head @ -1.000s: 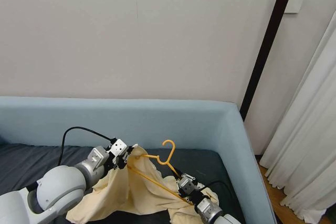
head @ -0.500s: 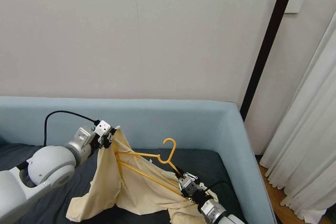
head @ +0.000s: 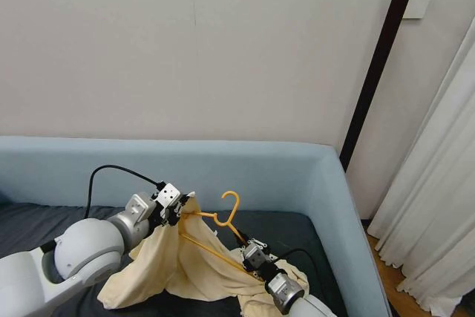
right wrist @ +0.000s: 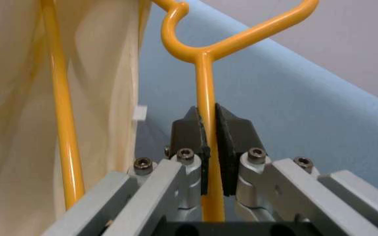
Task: Pick up the clothes from the sofa and hang them on the clothes hanger.
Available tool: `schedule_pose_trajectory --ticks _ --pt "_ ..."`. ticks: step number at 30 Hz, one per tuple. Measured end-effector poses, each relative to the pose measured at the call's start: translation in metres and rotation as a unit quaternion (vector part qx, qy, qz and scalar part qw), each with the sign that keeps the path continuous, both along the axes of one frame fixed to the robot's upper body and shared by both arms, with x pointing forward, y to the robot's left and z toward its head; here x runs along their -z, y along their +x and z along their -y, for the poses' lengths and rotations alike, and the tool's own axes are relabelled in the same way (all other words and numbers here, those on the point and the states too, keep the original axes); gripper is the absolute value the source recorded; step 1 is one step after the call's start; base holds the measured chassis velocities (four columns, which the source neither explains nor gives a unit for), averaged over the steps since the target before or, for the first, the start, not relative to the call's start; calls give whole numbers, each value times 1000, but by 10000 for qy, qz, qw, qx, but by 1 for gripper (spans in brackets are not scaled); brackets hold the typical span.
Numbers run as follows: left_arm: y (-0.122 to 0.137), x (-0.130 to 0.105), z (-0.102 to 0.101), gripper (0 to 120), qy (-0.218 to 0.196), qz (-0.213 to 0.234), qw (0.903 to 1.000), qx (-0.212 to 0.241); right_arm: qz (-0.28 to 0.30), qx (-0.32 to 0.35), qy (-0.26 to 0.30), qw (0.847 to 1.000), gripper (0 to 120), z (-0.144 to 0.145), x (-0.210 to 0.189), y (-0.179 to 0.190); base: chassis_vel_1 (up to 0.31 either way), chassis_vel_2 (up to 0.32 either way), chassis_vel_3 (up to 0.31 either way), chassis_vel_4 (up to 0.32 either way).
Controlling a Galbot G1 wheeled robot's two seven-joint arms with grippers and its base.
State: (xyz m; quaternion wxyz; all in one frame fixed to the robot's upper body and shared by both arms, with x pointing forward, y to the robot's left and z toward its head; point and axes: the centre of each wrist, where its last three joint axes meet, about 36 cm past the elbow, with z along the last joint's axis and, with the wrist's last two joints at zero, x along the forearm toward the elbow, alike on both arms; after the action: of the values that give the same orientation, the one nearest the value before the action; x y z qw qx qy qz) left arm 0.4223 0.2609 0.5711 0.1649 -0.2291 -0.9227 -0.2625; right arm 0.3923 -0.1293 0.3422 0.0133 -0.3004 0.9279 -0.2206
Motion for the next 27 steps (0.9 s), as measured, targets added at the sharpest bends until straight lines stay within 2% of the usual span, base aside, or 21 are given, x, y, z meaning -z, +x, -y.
schedule_pose_trajectory --ticks 5,9,12,17,27 --pt "14 0 33 0 -65 10 9997 240 -13 -2 -101 9999 4 1 4 1 0 0 0 0" --pt "7 -1 50 0 -126 -55 9987 483 -123 270 -66 9995 4 9 3 8 0 0 0 0" --pt "0 2 52 0 -134 -121 9983 546 -169 368 -42 9992 4 13 2 12 0 0 0 0" --pt "-21 24 53 0 -19 -318 9975 623 -234 553 121 9981 4 16 -13 23 0 0 0 0" --pt "-25 37 64 0 -68 -124 9973 724 53 269 19 9996 4 22 -10 9 0 0 0 0"
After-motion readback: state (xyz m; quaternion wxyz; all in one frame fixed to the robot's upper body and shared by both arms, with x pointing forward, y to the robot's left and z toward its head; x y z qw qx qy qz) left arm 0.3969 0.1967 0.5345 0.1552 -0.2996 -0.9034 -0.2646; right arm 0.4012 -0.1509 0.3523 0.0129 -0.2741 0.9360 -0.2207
